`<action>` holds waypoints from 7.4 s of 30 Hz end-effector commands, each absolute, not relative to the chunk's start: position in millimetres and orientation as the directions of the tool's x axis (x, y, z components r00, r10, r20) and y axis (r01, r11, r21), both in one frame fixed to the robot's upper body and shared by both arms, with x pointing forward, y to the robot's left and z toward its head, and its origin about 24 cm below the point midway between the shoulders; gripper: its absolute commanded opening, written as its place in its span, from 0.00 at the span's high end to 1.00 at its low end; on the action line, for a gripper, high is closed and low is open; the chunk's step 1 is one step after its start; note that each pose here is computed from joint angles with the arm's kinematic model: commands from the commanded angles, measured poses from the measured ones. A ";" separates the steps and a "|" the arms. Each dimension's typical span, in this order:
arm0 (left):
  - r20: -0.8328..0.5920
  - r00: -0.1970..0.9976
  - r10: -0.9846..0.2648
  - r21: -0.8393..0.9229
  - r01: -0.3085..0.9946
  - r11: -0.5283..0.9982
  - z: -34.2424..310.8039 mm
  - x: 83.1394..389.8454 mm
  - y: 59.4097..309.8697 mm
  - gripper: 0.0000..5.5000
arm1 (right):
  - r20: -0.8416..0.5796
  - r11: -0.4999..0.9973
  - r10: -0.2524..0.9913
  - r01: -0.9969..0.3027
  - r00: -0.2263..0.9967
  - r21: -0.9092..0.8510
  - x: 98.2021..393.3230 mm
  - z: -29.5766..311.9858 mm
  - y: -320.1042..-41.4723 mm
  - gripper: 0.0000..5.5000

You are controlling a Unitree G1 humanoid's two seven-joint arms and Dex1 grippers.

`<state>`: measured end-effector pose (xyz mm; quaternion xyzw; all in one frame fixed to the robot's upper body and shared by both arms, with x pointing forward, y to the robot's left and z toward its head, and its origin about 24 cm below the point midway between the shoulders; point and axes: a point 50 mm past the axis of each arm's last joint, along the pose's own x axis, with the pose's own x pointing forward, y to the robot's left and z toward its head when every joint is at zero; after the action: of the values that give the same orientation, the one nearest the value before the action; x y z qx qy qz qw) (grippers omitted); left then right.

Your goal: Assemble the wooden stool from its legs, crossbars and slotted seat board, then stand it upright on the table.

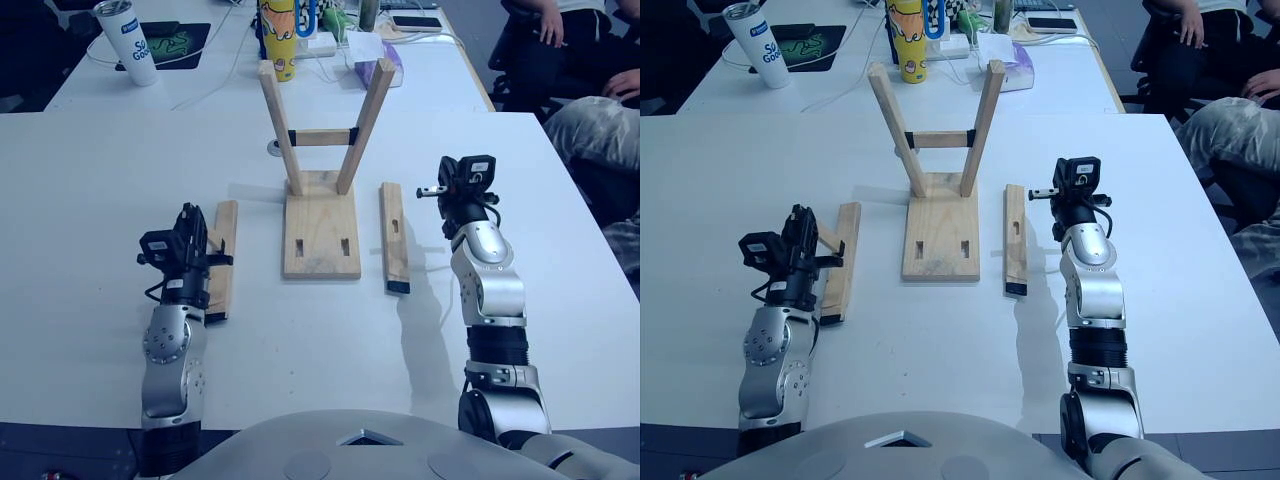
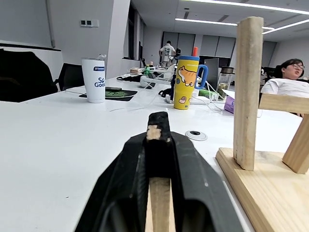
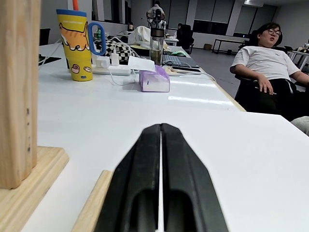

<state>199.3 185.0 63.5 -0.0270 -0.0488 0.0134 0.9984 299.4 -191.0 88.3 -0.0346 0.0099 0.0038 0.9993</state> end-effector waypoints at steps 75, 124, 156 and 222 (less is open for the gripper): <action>0.387 0.922 -0.024 -0.031 0.039 0.999 213.7 283.7 178.8 1.00 | 0.054 0.999 -0.014 0.016 0.998 -0.048 317.1 98.8 -188.9 1.00; 0.297 0.945 0.137 -0.068 -0.122 0.990 204.7 263.3 247.5 1.00 | 0.116 0.983 -0.147 0.158 0.982 -0.092 317.0 105.9 -202.3 1.00; -0.460 0.879 -0.124 -0.124 0.075 0.989 79.4 193.5 211.8 0.44 | 0.087 0.966 -0.240 0.247 0.967 -0.079 300.5 97.1 -210.5 1.00; -0.540 0.839 -0.073 -0.083 0.033 0.996 33.4 202.0 186.3 0.63 | 0.087 0.986 -0.121 0.130 0.989 -0.103 312.9 109.9 -196.0 1.00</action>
<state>202.0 189.5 36.3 -0.0313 0.2741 -0.0199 0.9610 308.2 -197.0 102.5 -0.0590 -0.0321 -0.0642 0.9957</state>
